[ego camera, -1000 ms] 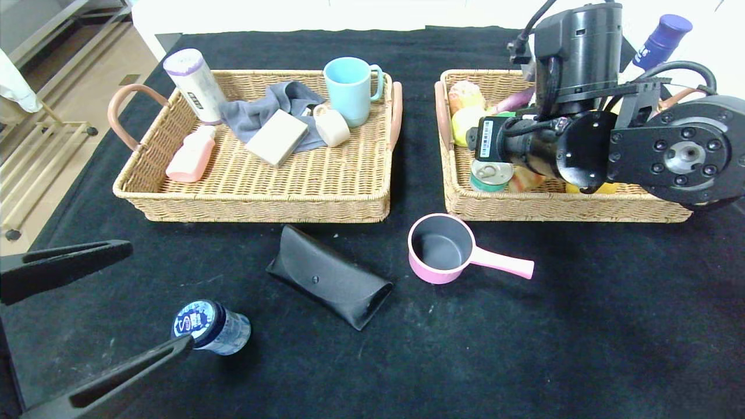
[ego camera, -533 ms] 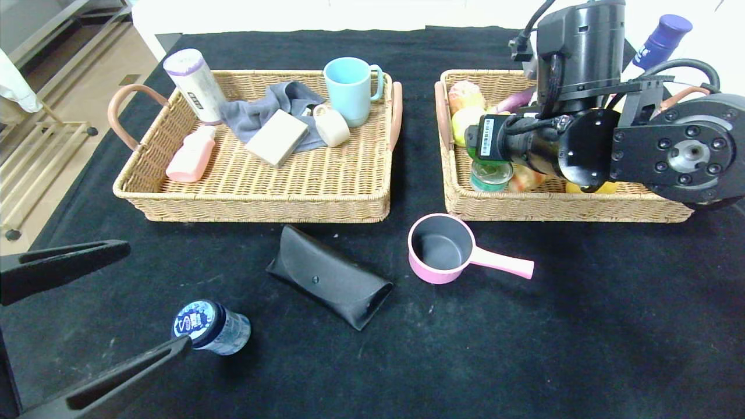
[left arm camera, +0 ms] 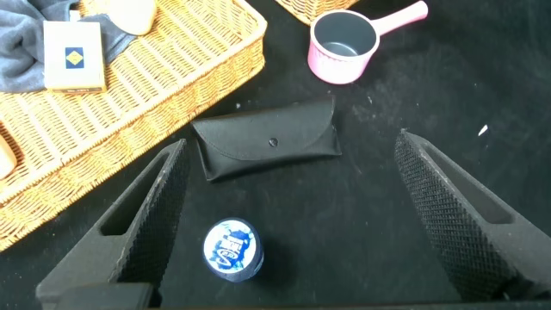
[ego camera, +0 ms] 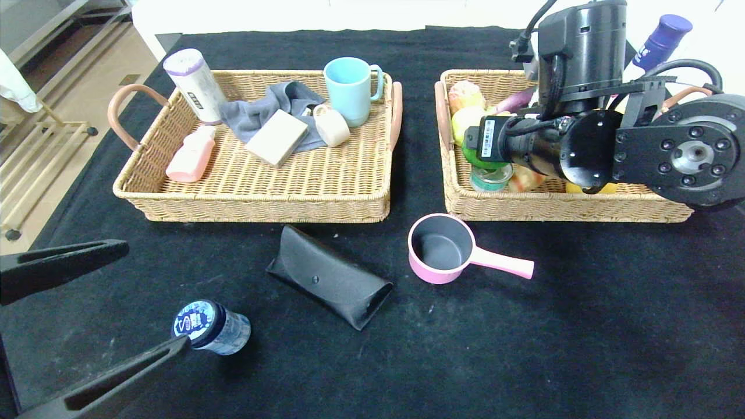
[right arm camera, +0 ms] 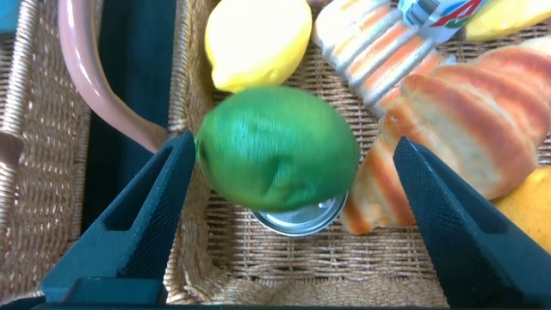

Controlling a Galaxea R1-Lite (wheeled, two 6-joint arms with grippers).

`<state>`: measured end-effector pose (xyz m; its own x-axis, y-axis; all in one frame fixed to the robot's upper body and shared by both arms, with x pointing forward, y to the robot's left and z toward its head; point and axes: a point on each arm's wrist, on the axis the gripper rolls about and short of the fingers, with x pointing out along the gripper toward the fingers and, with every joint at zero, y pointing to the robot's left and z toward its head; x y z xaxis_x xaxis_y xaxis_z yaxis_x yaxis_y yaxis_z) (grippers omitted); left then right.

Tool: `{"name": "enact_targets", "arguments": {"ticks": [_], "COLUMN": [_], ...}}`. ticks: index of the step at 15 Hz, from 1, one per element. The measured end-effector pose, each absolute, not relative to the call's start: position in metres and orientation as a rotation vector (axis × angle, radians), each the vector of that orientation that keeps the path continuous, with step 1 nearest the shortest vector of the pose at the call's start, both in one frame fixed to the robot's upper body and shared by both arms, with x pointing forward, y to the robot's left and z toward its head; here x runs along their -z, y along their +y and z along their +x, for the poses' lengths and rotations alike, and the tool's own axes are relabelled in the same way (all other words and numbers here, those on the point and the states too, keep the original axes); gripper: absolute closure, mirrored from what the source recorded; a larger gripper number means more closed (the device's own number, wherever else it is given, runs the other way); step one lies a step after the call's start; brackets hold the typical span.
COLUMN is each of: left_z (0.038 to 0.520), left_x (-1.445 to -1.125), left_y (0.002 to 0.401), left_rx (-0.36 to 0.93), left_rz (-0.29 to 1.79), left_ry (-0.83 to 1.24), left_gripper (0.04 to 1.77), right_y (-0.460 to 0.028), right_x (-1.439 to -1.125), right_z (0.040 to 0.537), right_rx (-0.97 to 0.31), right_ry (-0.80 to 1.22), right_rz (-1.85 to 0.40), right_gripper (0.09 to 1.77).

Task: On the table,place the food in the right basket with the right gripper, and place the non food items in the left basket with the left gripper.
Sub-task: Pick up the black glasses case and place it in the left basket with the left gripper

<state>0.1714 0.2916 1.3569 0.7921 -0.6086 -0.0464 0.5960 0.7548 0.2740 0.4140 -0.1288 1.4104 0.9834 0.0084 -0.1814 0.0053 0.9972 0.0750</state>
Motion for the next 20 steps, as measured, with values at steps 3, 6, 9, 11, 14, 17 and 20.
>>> {"name": "enact_targets", "arguments": {"ticks": [3, 6, 9, 11, 14, 17, 20], "left_z": [0.171, 0.172, 0.173, 0.174, 0.176, 0.181, 0.186], "left_x": [-1.356, -1.356, -1.357, -1.358, -1.358, -1.356, -1.354], "left_y": [0.292, 0.291, 0.291, 0.291, 0.29, 0.288, 0.287], "left_rx": [0.659, 0.666, 0.664, 0.66, 0.65, 0.623, 0.598], "left_rz": [0.285, 0.284, 0.282, 0.281, 0.282, 0.285, 0.287], "left_ry": [-0.039, -0.038, -0.04, -0.037, -0.028, -0.003, 0.022], "left_gripper": [0.09, 0.09, 0.09, 0.09, 0.09, 0.09, 0.09], "right_y": [-0.13, -0.133, -0.143, -0.154, -0.175, -0.2, -0.222], "right_x": [-1.413, -1.415, -1.411, -1.407, -1.395, -1.385, -1.378], "right_z": [0.409, 0.392, 0.368, 0.35, 0.321, 0.293, 0.277], "right_rx": [-0.006, -0.056, -0.168, -0.259, -0.396, -0.554, -0.625], "right_ry": [0.18, 0.195, 0.231, 0.231, 0.207, 0.197, 0.189], "right_rz": [0.078, 0.07, 0.056, 0.021, -0.049, -0.09, -0.135], "right_gripper": [0.17, 0.16, 0.16, 0.16, 0.16, 0.16, 0.16]}}
